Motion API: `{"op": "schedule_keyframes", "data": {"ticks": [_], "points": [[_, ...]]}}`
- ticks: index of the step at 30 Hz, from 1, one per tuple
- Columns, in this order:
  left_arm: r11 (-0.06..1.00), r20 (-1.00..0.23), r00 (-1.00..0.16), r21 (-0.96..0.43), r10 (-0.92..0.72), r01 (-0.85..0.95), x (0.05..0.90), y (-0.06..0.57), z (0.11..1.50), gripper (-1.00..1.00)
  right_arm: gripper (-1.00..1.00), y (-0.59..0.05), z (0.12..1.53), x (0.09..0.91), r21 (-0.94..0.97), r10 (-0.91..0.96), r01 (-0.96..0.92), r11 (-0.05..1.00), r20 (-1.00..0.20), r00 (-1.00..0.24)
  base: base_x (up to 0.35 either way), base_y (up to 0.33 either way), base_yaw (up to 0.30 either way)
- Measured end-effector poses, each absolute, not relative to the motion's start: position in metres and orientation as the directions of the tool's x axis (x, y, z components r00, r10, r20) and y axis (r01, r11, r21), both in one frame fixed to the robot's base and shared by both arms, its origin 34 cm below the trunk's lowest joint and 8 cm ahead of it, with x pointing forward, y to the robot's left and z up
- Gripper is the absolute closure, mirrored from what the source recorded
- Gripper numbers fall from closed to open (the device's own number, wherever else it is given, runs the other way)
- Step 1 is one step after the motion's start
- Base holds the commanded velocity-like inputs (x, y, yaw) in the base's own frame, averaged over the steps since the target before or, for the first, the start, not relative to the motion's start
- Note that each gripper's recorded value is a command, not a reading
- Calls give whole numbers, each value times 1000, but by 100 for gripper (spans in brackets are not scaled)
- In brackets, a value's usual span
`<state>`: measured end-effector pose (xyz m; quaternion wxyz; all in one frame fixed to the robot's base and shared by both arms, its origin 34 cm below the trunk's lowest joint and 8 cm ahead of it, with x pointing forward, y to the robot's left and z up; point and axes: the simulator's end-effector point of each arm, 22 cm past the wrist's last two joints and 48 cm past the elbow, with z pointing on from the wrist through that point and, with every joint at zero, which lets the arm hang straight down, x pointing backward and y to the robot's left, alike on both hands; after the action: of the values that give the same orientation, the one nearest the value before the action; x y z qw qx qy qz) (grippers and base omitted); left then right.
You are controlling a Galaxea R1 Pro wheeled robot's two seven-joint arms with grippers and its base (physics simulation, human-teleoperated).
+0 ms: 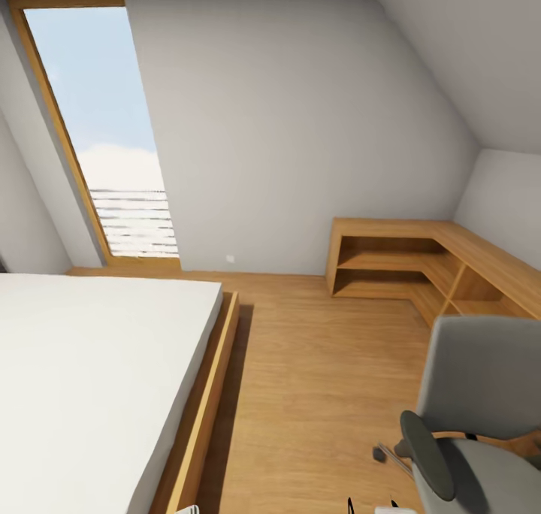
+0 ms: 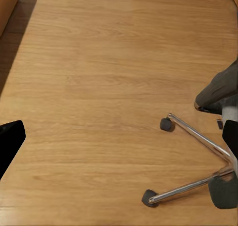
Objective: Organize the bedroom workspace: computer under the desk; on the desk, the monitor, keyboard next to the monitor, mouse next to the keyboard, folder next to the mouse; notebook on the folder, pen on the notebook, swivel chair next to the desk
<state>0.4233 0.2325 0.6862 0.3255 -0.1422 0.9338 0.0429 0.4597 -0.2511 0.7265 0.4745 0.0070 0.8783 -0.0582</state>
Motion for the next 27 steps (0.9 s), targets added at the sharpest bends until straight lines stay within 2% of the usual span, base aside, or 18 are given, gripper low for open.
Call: {"op": "schedule_keyframes", "data": {"ticks": [27], "points": [[958, -609, -758, -5, -232, -288, 417, 231, 683, -100, -100, -250, 727, 460, -94, -43, 67, 993, -834, -550, 58, 0, -16]]}}
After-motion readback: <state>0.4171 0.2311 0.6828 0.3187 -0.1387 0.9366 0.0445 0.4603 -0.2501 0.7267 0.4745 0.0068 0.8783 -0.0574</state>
